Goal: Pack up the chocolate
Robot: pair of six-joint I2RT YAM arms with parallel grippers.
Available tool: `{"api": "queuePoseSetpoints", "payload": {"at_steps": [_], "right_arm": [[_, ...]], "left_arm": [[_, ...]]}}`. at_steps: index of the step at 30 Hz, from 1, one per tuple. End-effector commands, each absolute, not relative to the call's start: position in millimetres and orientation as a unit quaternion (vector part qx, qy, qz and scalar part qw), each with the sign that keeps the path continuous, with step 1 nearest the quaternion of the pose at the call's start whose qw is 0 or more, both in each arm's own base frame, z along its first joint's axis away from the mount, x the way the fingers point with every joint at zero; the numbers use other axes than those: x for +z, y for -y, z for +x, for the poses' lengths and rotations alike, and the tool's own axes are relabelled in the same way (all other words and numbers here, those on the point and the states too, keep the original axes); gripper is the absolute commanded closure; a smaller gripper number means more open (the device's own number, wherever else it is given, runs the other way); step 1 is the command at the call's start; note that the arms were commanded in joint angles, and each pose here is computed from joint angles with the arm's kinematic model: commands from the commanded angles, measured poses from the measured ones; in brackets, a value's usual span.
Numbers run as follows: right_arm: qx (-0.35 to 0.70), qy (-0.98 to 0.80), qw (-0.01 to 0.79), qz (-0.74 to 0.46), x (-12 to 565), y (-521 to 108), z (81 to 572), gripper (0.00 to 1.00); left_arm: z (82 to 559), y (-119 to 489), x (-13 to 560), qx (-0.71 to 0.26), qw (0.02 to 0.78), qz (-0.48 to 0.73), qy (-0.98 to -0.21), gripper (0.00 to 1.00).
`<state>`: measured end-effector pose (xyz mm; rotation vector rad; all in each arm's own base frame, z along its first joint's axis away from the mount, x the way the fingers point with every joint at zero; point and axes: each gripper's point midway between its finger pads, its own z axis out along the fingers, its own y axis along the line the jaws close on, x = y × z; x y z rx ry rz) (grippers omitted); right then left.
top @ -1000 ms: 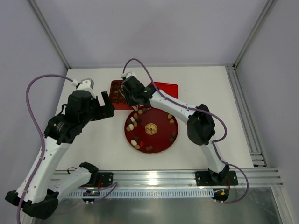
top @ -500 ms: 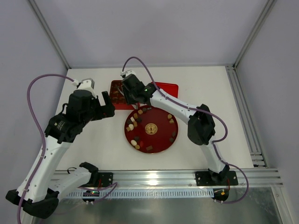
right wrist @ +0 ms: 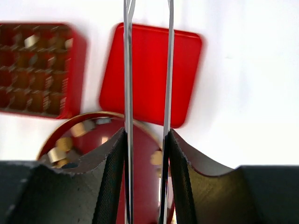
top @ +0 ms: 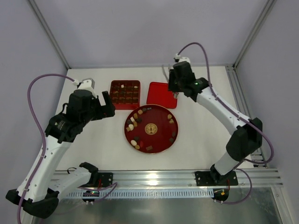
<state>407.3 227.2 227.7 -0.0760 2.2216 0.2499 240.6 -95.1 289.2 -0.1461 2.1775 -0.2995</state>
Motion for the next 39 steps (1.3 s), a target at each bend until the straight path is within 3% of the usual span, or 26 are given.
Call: {"api": "queuePoseSetpoints", "payload": {"at_steps": [1,8,15,28,39], "right_arm": [[0.081,-0.889,0.449,0.041,217,-168,412,0.58],[0.041,-0.906,0.404,0.122,141,-85,405,0.58],[0.006,-0.92,0.364,0.147,94,-55,407,0.58],[0.028,-0.952,0.27,0.143,37,-69,394,0.51],[0.019,-0.957,0.254,0.141,31,-67,387,0.34]], "left_arm": [[246,102,303,-0.141,0.471,-0.054,-0.869,0.0],[246,107,301,-0.152,0.465,-0.05,-0.871,0.0],[246,107,298,-0.151,0.461,-0.049,-0.873,0.0],[246,108,288,-0.15,0.452,-0.049,-0.878,0.0],[246,109,283,-0.15,0.447,-0.051,-0.88,0.0]]}}
